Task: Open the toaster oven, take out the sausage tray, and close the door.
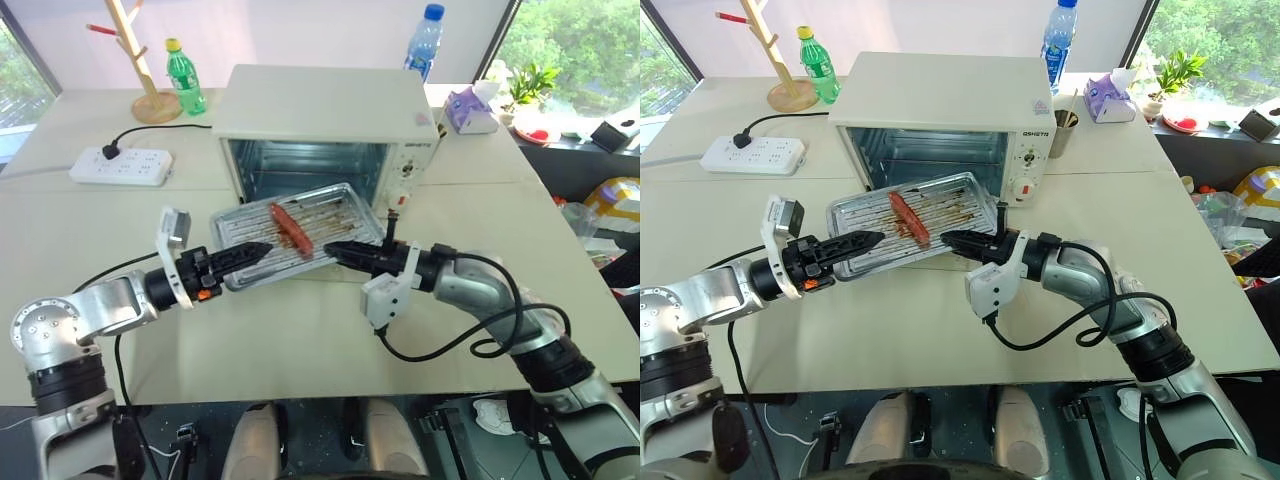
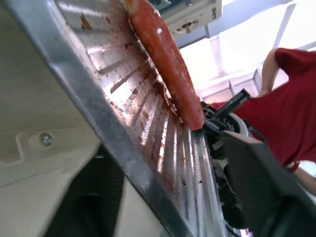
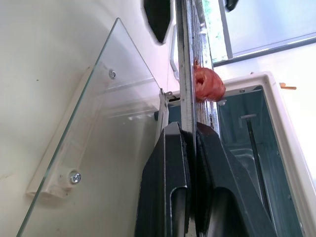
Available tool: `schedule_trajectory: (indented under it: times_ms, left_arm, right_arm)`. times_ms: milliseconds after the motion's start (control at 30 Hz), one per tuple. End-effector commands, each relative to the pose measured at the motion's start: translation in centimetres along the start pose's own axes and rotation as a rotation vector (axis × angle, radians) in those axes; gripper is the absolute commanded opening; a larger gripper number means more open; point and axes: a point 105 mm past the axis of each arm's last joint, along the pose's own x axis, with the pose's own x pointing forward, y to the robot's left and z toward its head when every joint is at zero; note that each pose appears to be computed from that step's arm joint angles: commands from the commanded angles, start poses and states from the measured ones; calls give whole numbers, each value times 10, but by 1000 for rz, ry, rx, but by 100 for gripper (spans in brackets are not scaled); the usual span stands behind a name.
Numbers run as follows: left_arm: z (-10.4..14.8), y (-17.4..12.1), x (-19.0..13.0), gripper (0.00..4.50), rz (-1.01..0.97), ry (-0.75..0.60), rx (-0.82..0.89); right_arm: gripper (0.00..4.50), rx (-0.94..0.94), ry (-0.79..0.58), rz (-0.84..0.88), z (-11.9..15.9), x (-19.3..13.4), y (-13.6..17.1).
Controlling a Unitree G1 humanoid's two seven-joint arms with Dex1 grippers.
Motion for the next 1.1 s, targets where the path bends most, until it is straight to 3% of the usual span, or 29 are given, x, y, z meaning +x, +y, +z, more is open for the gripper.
schedule_trajectory:
  times_ms: [33, 100, 400, 433, 500, 600, 900, 1100]
  left_arm:
    - [8, -6, 2, 108, -32, -51, -47]
    - [9, -1, 4, 5, -20, -71, -75]
    - [4, 7, 5, 5, -16, -99, -125]
    - [3, 8, 6, 0, -16, -101, -131]
    - [1, 9, 6, 0, -14, -106, -142]
    - [-2, 12, 5, 0, -17, -129, -164]
    - [-6, 17, -2, 0, -8, -247, -212]
    - [-18, 16, -30, 0, 20, -443, -239]
  right_arm:
    - [0, -31, -13, -51, 4, -3, -12]
    - [0, -33, -11, -53, 5, -5, -12]
    - [0, -38, 1, -31, 4, -11, -8]
    - [76, -36, 3, -29, 3, -12, -7]
    - [153, -33, 5, -22, 3, -12, -7]
    - [310, -30, 4, -9, 4, -15, -7]
    - [310, 143, 56, -21, 1, -44, -18]
    - [310, 602, 192, -22, -34, -88, -18]
